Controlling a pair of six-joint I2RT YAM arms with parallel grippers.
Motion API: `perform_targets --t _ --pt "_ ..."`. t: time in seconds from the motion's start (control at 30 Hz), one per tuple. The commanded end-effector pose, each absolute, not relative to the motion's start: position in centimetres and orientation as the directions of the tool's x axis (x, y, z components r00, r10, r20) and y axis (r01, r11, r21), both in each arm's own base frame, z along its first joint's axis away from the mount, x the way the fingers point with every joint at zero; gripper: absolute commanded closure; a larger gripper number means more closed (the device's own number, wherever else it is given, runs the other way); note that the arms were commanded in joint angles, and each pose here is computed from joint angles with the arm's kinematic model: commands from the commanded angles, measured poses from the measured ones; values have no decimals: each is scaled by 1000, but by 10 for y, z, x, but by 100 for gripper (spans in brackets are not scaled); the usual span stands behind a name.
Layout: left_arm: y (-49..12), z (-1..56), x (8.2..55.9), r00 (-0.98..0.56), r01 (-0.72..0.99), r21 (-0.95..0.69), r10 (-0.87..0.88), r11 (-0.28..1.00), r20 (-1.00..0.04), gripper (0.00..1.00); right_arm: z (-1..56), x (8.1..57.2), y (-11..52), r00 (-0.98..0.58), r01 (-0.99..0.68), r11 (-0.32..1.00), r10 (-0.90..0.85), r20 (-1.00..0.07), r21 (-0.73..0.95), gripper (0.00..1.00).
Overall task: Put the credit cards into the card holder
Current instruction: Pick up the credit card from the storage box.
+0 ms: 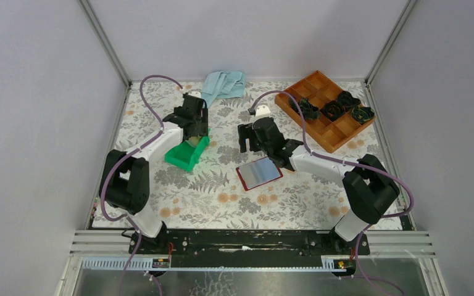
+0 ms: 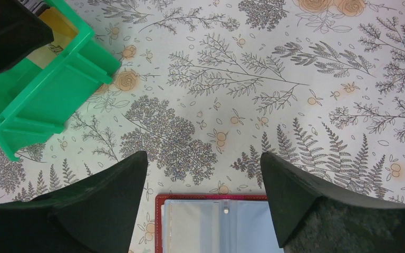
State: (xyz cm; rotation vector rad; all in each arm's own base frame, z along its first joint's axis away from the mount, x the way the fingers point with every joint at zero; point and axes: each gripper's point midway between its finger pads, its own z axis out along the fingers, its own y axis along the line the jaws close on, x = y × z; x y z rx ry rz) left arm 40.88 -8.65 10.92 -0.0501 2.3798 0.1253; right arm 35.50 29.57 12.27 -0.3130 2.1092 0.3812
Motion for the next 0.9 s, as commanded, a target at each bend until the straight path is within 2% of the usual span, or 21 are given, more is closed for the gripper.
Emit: perform_targets --t 0.0,0.4,0.63,0.87 --pt "-86 103 410 -751 -22 104 52 994 -658 23 143 362 293 -482 -339 925 -13 -876 173 14" --pt "-74 87 413 -772 -48 178 76 983 -630 29 135 361 287 -487 -328 929 -10 -874 172 14" --pt "-71 82 416 -779 -52 208 90 977 -621 38 129 361 284 -495 -323 929 -2 -869 182 13" --pt "-69 85 420 -769 -65 233 100 970 -631 44 128 361 280 -495 -316 931 1 -869 181 13"
